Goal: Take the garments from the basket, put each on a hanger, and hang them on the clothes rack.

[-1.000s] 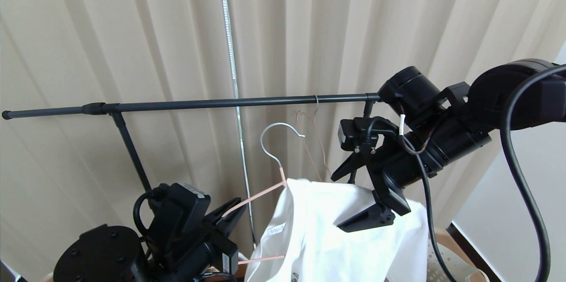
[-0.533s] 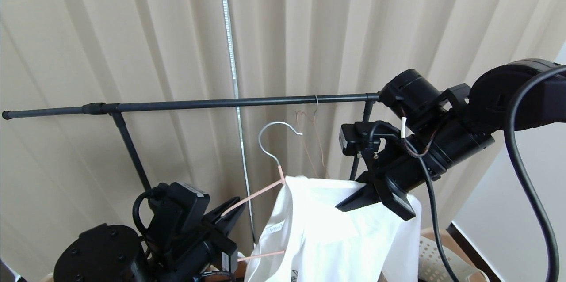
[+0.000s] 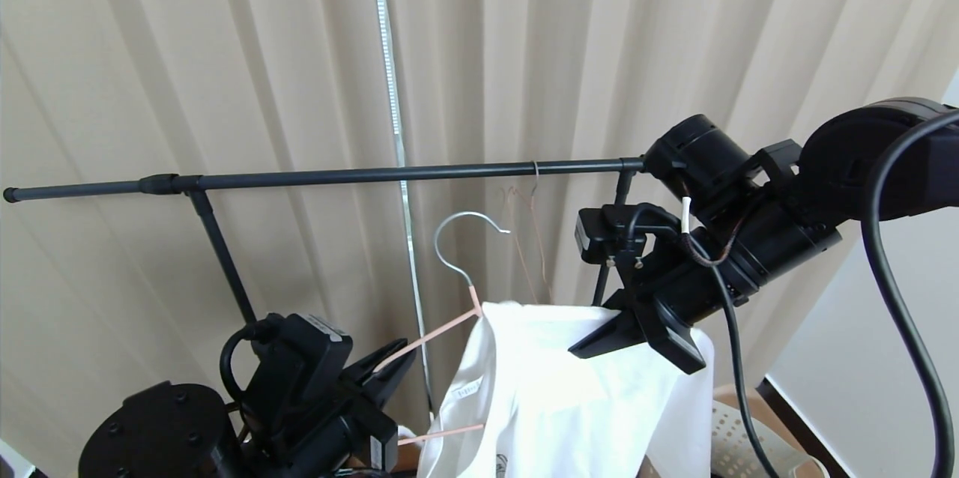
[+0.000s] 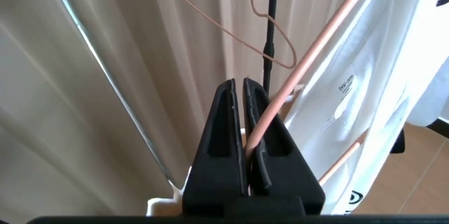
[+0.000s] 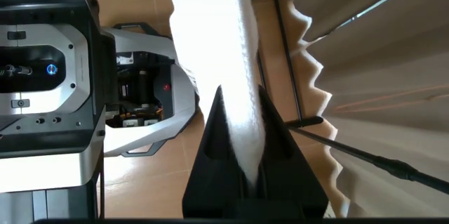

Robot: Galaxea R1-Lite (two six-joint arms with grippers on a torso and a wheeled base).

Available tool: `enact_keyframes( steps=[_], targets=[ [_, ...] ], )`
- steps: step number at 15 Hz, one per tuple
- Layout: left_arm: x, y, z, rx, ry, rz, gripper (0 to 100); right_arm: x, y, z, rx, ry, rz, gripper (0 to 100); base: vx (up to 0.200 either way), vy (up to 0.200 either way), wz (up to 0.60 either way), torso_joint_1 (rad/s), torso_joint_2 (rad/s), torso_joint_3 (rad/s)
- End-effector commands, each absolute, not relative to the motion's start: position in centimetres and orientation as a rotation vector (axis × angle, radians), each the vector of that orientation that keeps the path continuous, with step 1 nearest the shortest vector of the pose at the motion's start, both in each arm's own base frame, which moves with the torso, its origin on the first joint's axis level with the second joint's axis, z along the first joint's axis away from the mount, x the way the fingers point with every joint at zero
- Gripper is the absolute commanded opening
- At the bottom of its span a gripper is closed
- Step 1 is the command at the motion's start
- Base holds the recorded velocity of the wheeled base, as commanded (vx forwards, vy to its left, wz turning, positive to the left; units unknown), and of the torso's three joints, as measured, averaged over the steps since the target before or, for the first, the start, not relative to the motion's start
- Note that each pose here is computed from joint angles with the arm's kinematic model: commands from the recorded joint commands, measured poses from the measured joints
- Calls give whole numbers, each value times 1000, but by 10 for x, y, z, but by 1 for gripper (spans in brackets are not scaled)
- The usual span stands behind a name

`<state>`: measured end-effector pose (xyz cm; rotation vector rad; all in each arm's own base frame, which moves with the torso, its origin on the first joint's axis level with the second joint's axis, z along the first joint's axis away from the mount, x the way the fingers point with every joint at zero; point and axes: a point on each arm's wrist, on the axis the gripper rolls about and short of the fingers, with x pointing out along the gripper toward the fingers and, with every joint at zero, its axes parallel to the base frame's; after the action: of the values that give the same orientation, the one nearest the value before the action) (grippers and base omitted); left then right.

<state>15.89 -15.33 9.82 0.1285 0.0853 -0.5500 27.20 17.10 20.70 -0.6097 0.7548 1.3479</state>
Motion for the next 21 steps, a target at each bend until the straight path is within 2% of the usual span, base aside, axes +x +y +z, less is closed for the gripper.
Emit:
enact_keyframes(
  steps=[1, 5, 8, 10, 13, 15, 17, 21],
  targets=[
    [158, -152, 98, 142, 85, -548, 100, 270, 170, 211, -611, 740, 1346, 0, 0, 0, 0, 0, 0, 0],
    [153, -148, 94, 163, 106, -565, 100, 262, 166, 216, -615, 727, 1346, 0, 0, 0, 0, 0, 0, 0],
    [143, -136, 121, 111, -12, -611, 100, 259, 163, 212, -614, 750, 1338, 0, 0, 0, 0, 0, 0, 0],
    [146, -119, 137, 107, -94, -541, 100, 258, 153, 214, -603, 759, 1303, 0, 0, 0, 0, 0, 0, 0],
    [150, -111, 157, 121, -110, -493, 100, 257, 141, 216, -525, 783, 1226, 0, 0, 0, 0, 0, 0, 0],
    [143, -107, 154, 167, 3, -504, 100, 257, 127, 215, -511, 765, 1181, 0, 0, 0, 0, 0, 0, 0],
    [136, -107, 143, 215, 128, -535, 100, 253, 113, 213, -510, 677, 1131, 0, 0, 0, 0, 0, 0, 0],
    [138, -123, 113, 298, 324, -598, 100, 251, 112, 206, -536, 541, 1097, 0, 0, 0, 0, 0, 0, 0]
  ],
)
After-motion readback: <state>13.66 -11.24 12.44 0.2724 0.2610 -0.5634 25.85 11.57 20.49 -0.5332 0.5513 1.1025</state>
